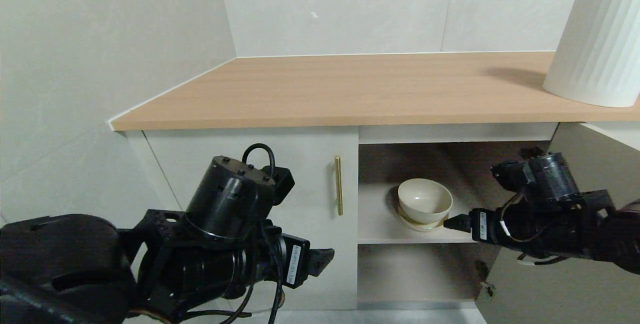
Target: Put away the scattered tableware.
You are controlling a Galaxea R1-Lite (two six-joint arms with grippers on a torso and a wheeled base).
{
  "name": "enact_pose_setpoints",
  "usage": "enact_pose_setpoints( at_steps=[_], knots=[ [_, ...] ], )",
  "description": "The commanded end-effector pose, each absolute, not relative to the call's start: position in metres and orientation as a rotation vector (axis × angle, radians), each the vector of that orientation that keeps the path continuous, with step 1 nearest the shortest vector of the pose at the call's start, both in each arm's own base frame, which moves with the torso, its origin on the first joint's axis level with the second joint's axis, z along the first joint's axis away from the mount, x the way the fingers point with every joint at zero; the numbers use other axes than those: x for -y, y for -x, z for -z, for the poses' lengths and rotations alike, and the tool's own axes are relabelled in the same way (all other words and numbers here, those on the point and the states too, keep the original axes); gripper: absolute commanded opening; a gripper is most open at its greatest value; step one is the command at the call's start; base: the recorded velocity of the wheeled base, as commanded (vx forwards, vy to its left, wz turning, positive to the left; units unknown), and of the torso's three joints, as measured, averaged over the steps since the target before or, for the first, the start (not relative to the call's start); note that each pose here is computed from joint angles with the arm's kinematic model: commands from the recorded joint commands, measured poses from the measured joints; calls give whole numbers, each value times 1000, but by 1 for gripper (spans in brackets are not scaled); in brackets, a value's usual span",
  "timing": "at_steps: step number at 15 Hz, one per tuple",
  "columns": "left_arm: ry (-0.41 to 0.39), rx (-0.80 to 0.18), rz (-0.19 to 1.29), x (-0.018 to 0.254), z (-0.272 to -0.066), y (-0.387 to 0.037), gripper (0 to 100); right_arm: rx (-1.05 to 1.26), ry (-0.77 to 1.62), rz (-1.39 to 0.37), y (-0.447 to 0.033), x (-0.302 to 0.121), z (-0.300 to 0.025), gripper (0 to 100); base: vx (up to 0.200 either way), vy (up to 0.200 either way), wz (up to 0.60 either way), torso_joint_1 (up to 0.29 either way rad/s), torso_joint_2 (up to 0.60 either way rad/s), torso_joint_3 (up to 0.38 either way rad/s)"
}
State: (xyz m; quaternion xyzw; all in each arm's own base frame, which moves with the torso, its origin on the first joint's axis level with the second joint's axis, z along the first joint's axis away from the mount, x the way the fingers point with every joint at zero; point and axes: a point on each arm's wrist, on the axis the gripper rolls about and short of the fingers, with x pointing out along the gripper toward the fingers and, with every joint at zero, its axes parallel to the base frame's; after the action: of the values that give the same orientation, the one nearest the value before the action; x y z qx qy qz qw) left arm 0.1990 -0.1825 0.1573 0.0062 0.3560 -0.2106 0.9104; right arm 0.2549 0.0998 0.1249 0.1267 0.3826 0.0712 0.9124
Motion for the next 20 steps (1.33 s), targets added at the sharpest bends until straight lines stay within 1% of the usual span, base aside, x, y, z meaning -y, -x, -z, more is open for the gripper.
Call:
enact_pose_setpoints(
  at_steps=[1,3,5,6,8,20],
  knots=[
    [-11,-717,409,166,-160,-184,100,-736,-249,-252,-208,-97,-161,100,0,0,0,0,0,0],
    [-3,-716,390,160,-152,-184,100,-763,-240,-273,-195,-96,-164,100,0,0,0,0,0,0],
    [11,-691,395,161,-151,-186,100,-790,-209,-301,-181,-100,-159,100,0,0,0,0,0,0],
    [7,-698,391,162,-149,-187,100,-796,-203,-312,-177,-100,-157,100,0,0,0,0,0,0],
    [1,-710,388,164,-145,-189,100,-798,-199,-311,-177,-101,-157,100,-200,0,0,0,10,2],
    [-4,-717,391,164,-143,-188,100,-811,-179,-313,-176,-100,-154,100,-200,0,0,1,2,0]
  ],
)
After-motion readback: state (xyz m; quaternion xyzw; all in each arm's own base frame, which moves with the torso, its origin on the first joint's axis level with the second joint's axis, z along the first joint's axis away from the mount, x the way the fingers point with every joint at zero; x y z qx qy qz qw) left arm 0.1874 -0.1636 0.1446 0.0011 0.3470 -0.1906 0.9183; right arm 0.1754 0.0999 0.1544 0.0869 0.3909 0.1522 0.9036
